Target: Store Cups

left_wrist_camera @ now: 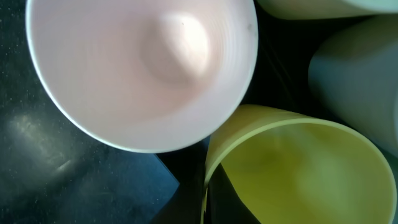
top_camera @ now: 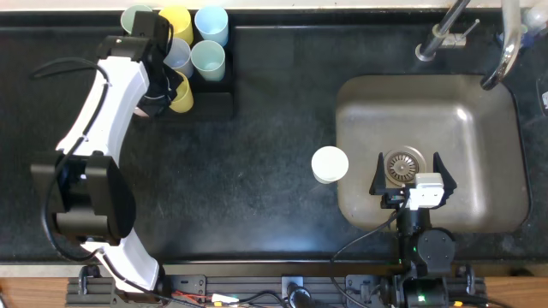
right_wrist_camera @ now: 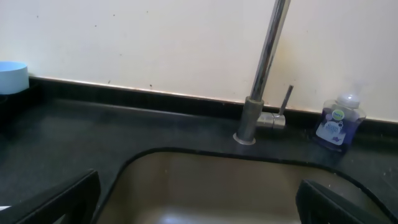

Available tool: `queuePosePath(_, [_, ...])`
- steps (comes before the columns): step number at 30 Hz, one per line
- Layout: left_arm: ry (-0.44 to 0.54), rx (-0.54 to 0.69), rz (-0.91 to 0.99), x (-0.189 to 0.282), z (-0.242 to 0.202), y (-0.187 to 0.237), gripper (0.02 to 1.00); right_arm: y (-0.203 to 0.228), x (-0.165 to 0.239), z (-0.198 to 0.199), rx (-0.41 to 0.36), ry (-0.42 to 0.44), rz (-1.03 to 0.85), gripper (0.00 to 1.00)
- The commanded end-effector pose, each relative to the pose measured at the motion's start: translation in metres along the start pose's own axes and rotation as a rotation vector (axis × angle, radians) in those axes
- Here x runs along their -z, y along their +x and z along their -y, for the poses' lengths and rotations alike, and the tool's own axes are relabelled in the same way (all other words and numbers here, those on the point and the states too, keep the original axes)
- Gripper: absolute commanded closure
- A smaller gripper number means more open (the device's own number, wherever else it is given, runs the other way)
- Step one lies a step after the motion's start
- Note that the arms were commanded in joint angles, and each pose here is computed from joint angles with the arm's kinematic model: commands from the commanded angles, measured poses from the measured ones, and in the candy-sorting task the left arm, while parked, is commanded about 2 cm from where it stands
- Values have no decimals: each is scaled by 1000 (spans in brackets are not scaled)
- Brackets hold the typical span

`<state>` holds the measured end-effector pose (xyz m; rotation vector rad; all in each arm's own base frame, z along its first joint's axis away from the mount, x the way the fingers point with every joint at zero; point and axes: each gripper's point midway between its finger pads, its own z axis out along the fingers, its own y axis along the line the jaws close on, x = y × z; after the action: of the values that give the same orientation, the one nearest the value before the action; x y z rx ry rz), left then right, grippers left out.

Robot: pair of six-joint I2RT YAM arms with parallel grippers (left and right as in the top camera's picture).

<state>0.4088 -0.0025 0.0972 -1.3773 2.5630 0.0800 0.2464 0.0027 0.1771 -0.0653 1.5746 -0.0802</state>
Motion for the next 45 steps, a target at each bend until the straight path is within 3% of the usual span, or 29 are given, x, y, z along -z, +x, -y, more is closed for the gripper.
queuePosePath(1, [-33, 13, 6, -9, -2, 3, 982, 4, 0, 2, 6, 8, -2, 3])
queuePosePath(17, [-57, 7, -8, -19, -4, 6, 961, 4, 0, 2, 6, 8, -2, 3])
queuePosePath(18, [-57, 6, -8, -19, -4, 6, 858, 4, 0, 2, 6, 8, -2, 3])
queuePosePath(20, [-59, 6, -9, -18, -4, 7, 371, 4, 0, 1, 7, 7, -2, 5])
queuePosePath(21, [-59, 6, -9, -17, -5, 7, 240, 4, 0, 2, 6, 8, -2, 3])
queuePosePath(25, [-52, 8, 3, -9, -7, 4, 34, 4, 0, 2, 7, 8, -2, 3])
queuePosePath(35, [36, 31, 87, 42, -10, -10, 20, 4, 0, 2, 6, 8, -2, 3])
queuePosePath(41, [215, -11, 187, 121, -14, -16, 18, 4, 0, 2, 6, 8, -2, 5])
queuePosePath(45, [341, -110, 281, 182, -28, -12, 18, 4, 0, 2, 7, 8, -2, 3])
